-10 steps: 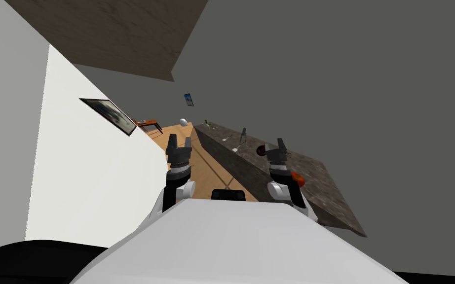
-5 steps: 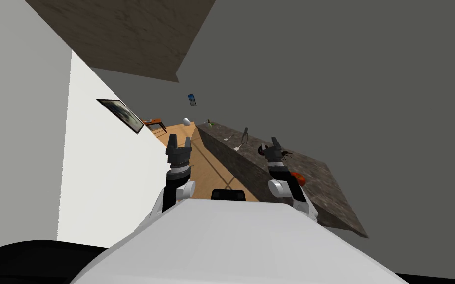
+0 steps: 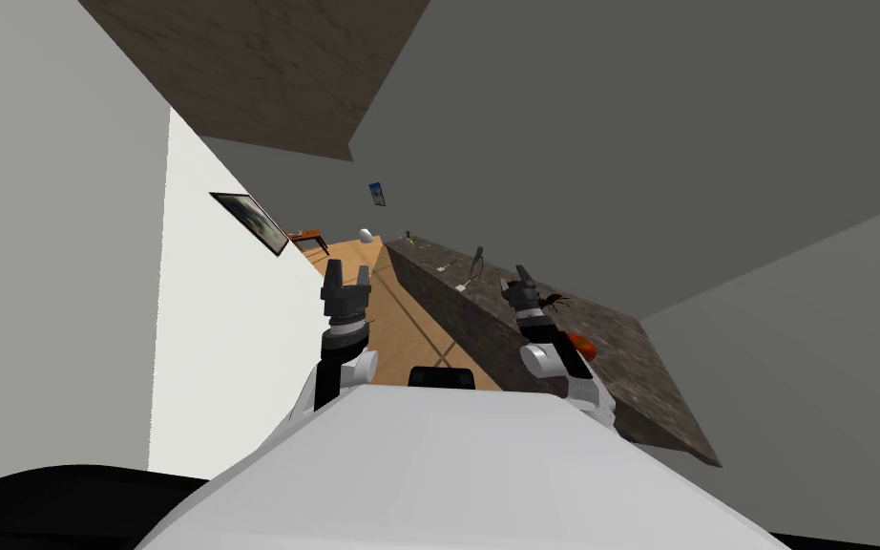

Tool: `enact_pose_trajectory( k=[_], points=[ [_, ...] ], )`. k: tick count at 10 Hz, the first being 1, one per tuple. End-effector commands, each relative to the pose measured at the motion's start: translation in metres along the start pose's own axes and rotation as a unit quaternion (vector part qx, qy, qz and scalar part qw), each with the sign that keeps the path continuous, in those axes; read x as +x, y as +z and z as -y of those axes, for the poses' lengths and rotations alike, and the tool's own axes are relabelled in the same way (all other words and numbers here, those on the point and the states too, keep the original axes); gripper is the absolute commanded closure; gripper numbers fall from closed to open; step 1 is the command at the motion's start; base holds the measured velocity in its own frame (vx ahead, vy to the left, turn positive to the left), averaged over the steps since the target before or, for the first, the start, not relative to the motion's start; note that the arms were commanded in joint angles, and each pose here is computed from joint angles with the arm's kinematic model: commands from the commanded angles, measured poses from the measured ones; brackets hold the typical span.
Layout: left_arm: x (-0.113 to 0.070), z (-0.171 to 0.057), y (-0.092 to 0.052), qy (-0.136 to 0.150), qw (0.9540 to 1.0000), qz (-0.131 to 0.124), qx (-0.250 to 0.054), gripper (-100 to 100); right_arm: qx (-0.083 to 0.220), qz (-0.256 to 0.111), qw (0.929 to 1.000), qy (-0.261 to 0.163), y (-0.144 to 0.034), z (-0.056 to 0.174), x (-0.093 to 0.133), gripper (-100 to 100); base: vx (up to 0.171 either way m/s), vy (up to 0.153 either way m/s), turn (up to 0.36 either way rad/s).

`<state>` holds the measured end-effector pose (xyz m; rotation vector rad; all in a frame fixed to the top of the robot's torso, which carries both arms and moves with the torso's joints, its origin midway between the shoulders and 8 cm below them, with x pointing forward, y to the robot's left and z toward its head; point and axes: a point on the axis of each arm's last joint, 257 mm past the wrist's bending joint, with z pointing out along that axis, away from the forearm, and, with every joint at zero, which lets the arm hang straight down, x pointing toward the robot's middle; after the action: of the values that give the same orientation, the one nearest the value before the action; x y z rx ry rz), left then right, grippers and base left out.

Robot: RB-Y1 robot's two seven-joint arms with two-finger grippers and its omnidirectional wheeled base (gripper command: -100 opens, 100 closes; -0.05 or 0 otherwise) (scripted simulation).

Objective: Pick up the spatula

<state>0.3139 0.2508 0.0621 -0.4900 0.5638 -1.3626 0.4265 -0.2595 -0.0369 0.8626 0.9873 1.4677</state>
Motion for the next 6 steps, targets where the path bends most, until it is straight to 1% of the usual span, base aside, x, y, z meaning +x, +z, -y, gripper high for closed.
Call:
enact_pose_trajectory(
  k=[1, 2, 3, 4, 5, 6],
  points=[
    [0.0, 0.0, 0.0, 0.0, 1.0, 0.0, 0.0, 0, 0.019, -0.013, 0.9997, -0.002, 0.007, 0.007, 0.004, -100, -0.022, 0.023, 0.091],
    [0.0, 0.0, 0.0, 0.0, 1.0, 0.0, 0.0, 0, 0.034, -0.012, 0.9994, -0.002, 0.006, 0.015, 0.003, -100, -0.019, 0.017, 0.059],
    [0.0, 0.0, 0.0, 0.0, 1.0, 0.0, 0.0, 0, 0.041, -0.012, 0.9991, -0.002, 0.006, 0.018, 0.003, -100, -0.009, 0.008, -0.008],
    [0.0, 0.0, 0.0, 0.0, 1.0, 0.0, 0.0, 0, 0.056, -0.023, 0.9981, -0.006, 0.01, 0.024, 0.005, -100, -0.011, 0.022, 0.068],
    [0.0, 0.0, 0.0, 0.0, 1.0, 0.0, 0.0, 0, 0.069, -0.022, 0.9974, -0.007, 0.01, 0.031, 0.005, -100, -0.009, 0.019, 0.058],
    [0.0, 0.0, 0.0, 0.0, 1.0, 0.0, 0.0, 0, 0.073, -0.022, 0.9971, -0.007, 0.009, 0.033, 0.005, -100, -0.002, 0.01, 0.014]
  ],
)
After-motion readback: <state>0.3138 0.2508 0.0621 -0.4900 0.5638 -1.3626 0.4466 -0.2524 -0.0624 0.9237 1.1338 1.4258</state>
